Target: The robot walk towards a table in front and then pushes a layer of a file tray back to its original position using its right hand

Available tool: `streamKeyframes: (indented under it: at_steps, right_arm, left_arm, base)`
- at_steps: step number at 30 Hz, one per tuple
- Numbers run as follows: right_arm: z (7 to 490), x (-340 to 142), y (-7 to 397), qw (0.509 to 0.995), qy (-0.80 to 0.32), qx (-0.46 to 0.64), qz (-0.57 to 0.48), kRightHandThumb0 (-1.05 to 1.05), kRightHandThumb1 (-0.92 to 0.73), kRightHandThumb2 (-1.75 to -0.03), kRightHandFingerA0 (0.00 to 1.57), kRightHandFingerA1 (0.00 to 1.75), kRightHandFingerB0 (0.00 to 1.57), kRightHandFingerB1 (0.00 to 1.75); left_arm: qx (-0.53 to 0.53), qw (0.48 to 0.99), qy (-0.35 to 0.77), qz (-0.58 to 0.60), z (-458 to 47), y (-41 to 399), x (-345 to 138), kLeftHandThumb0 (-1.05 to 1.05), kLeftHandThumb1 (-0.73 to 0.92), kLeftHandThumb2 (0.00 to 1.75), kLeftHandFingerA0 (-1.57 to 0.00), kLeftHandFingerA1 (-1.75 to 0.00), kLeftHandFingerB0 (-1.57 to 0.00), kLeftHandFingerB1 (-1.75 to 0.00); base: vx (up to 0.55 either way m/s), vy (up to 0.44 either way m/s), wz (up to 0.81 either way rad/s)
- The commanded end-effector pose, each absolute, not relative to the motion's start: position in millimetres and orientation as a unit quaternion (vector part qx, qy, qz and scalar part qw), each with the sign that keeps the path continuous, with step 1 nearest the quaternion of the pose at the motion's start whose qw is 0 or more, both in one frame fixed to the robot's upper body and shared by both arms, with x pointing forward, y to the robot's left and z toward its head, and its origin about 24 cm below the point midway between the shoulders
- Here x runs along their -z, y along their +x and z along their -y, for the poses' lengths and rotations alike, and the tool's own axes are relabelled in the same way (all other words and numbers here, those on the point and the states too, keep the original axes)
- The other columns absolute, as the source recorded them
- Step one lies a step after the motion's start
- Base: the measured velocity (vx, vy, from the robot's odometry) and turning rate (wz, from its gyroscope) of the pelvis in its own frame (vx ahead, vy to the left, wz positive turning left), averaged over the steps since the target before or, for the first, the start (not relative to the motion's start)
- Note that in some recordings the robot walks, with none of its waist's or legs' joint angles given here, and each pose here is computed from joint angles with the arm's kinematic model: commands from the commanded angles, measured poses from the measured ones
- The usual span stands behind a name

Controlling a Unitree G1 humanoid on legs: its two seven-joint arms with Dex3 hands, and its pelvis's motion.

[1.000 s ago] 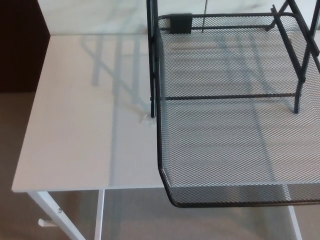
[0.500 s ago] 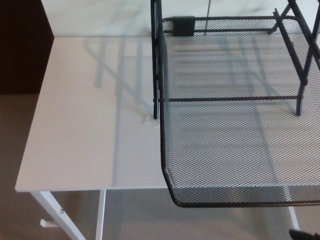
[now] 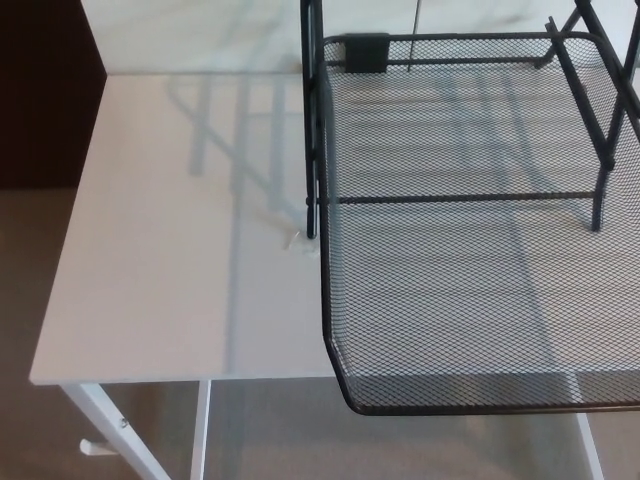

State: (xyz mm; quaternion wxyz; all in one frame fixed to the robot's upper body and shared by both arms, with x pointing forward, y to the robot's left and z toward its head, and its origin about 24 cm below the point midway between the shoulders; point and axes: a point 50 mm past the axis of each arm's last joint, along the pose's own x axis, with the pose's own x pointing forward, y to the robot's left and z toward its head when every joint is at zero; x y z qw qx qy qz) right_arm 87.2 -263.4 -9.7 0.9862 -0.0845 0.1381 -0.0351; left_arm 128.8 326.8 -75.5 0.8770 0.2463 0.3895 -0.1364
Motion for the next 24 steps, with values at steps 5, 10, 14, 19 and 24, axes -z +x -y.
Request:
streamKeyframes:
  at_steps: [5,10,14,19,24]
  right_arm:
    - [285,-39,90,0.976,-0.079,0.203,0.013,-0.19,-0.79,-0.68,0.0,0.23,0.0,0.23]
    - [299,-61,93,0.957,-0.108,0.263,0.054,-0.25,-0.79,-0.63,0.0,0.24,0.0,0.2]
    - [303,-71,95,0.949,-0.095,0.285,0.092,-0.38,-0.68,-0.81,0.0,0.1,0.0,0.05]
    - [303,-84,93,0.925,-0.114,0.336,0.138,-0.08,-0.68,-0.79,0.0,0.15,0.0,0.05]
    - [296,-110,93,0.868,-0.237,0.342,0.271,0.09,-0.6,-0.61,0.05,0.34,0.09,0.28]
  left_arm:
    - [0.127,0.872,0.259,-0.395,-336,127,72,-0.47,0.58,0.59,-0.68,-0.43,-0.52,-0.38]
    - [0.126,0.871,0.259,-0.397,-336,127,73,-0.46,0.59,0.59,-0.68,-0.43,-0.53,-0.38]
    - [0.126,0.871,0.265,-0.393,-338,131,70,-0.46,0.59,0.58,-0.67,-0.42,-0.52,-0.37]
    - [0.129,0.871,0.269,-0.389,-340,133,66,-0.46,0.6,0.58,-0.67,-0.42,-0.52,-0.37]
    - [0.132,0.874,0.268,-0.384,-338,138,65,-0.45,0.59,0.58,-0.66,-0.42,-0.51,-0.37]
  base:
    - [0.0,0.0,0.0]
    - [0.0,0.0,0.0]
    - [0.0,0.0,0.0]
    - [0.0,0.0,0.0]
    - [0.0,0.0,0.0]
